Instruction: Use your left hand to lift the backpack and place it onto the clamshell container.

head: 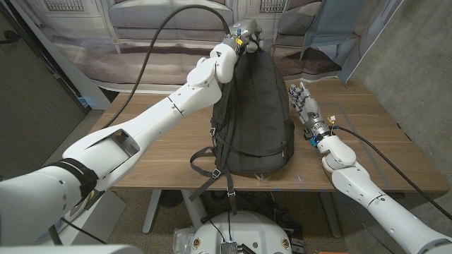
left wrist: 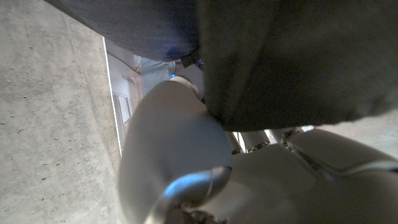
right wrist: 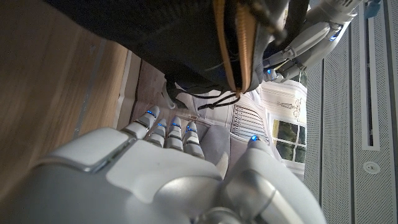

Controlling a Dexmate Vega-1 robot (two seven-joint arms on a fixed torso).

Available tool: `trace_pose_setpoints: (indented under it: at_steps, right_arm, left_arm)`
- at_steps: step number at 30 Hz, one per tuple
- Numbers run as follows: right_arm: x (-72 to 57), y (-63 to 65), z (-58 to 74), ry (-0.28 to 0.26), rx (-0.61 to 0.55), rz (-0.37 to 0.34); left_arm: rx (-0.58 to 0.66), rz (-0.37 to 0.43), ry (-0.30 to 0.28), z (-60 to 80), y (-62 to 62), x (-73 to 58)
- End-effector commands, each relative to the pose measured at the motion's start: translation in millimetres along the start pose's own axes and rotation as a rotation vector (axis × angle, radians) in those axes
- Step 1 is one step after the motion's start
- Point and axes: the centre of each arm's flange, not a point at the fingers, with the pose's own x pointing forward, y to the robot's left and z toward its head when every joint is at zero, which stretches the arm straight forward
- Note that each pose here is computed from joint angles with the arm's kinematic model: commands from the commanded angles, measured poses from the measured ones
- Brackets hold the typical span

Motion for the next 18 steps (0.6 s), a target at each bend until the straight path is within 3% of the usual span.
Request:
trace_pose_setpoints:
  at_steps: [1,10,18]
  right_arm:
    - [6.3,1.8,-3.7,0.004,0.001,0.001]
    - [8.0,2.9,-4.2,-0.001,0.003,0.001]
    - [7.6,1.9,-5.4,-0.005,0.004,0.002]
  left_arm:
    - [0.044,-0.001,0.029,-12.8,-16.4,13.0]
    - [0.134,-0.009,0.017,-9.4,-32.7,18.9]
    - [0.142,-0.038,0.012,-10.5,-45.3,24.0]
